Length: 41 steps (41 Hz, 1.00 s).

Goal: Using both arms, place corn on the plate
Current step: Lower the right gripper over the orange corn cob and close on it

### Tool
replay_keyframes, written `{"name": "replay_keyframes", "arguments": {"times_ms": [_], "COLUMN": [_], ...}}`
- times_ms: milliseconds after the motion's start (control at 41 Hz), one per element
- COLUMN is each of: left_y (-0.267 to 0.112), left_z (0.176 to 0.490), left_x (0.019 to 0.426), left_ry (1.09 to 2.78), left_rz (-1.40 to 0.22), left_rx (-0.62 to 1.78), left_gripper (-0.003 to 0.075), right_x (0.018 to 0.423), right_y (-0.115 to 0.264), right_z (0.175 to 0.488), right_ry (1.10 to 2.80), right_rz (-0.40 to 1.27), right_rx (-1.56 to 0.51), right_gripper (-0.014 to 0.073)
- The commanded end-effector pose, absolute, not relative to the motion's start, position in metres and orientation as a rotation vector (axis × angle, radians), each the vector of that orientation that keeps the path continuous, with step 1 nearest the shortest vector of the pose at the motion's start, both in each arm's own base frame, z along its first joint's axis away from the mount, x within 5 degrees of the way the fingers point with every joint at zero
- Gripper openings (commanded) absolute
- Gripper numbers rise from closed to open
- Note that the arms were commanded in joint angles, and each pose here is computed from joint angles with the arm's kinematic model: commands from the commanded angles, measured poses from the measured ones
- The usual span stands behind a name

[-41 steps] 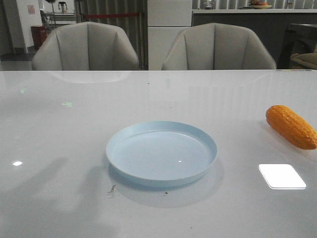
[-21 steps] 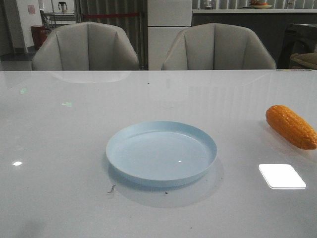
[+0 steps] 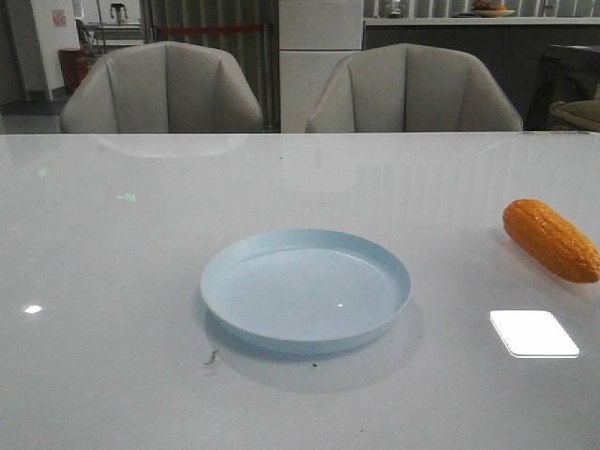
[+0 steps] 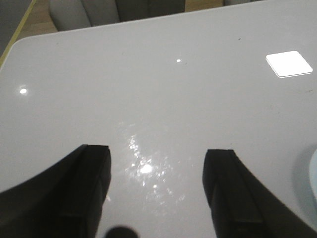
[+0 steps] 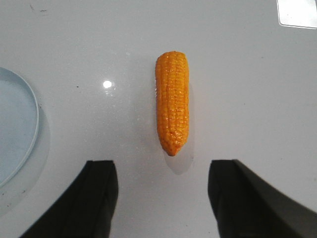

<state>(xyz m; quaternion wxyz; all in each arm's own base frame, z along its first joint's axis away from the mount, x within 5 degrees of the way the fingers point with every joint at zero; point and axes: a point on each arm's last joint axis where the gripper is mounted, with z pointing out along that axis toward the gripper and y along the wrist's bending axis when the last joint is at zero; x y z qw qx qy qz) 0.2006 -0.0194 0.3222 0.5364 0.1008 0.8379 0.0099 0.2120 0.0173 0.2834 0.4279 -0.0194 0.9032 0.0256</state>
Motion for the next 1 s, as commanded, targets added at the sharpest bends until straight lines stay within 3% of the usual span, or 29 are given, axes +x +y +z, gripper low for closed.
{"name": "replay_keyframes", "arguments": {"times_ms": [0,292,755,974], "left_y": [-0.012,-0.007,-0.007,-0.007], "left_z": [0.329,0.313,0.313,0.313], "left_x": [0.187,0.172,0.171,0.171], "left_ry": [1.876,1.904,1.908,1.908], "left_rz": [0.033,0.047,0.045,0.045], "left_rx": [0.174,0.155,0.154,0.154], "left_gripper": [0.0455,0.0455,0.0455,0.0455], "right_x": [0.216,0.232,0.374,0.42], "right_y": [0.016,0.017,0.027,0.028], "right_z": [0.302,0.298,0.283,0.273], "right_ry": [2.149,2.242,2.661,2.728], "right_rz": [0.05,0.046,0.018,-0.015], "right_rx": [-0.056,-0.058,-0.065,-0.075], "right_gripper": [0.051,0.051,0.051,0.051]}}
